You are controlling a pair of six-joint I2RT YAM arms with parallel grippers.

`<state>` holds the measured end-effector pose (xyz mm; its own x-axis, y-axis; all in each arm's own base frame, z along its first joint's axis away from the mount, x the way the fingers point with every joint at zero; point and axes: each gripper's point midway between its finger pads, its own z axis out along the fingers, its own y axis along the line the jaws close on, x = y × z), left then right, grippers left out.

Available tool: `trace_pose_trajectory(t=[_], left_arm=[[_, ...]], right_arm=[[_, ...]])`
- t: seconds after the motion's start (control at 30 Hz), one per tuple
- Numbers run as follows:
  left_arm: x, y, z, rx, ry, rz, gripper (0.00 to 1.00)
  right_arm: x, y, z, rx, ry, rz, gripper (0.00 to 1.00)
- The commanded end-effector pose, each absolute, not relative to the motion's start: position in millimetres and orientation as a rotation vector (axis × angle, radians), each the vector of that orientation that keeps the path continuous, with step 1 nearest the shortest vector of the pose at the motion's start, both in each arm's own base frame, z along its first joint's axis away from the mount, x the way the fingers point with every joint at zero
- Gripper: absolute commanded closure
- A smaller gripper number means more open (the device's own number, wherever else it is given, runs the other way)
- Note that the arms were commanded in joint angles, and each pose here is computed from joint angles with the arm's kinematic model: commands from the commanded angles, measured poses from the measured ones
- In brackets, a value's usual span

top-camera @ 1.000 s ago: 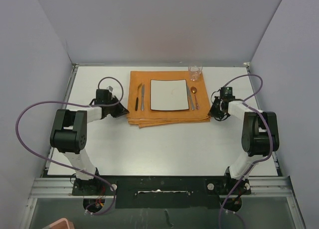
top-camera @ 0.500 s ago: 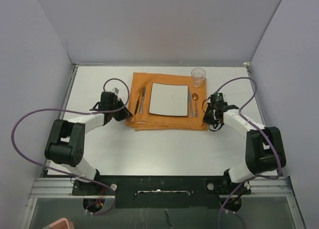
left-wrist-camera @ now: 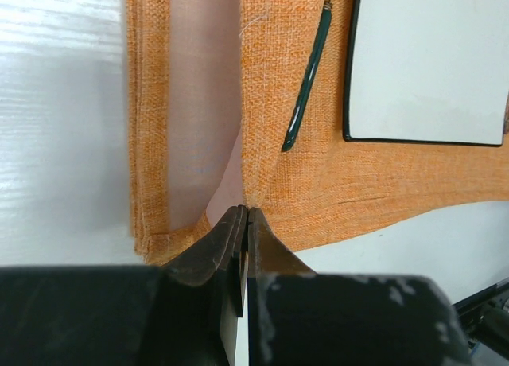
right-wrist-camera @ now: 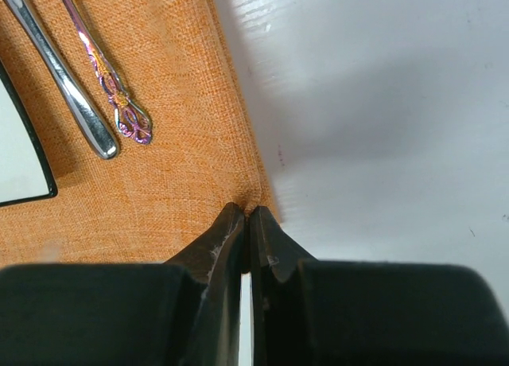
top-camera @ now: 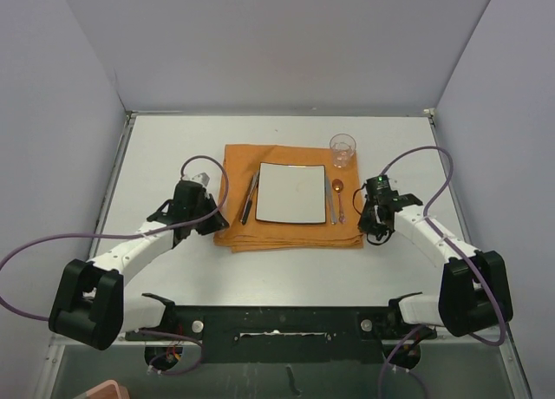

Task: Set the dinner table for one person
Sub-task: Move the napkin to the center of the board.

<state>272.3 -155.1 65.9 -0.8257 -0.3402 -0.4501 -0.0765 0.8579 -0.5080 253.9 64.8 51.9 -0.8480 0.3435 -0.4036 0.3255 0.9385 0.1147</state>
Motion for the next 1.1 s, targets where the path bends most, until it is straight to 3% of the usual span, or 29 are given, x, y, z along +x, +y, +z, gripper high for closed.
trace_pose_trajectory(t=[0.0,0.43,1.07], left_arm=[[268,-150,74,-0.277,2.492,-0.591,1.00],[257,-135,84,-0.263,2.497,-0.444,1.00],[202,-125,66,-0.295,2.555,-0.348,1.00]], right_arm=[[249,56,62,0.484,2.660,-0.009,1.00],[229,49,68,0.497,2.667,-0.034,1.00],[191,46,69,0.485,2.691,-0.053,1.00]])
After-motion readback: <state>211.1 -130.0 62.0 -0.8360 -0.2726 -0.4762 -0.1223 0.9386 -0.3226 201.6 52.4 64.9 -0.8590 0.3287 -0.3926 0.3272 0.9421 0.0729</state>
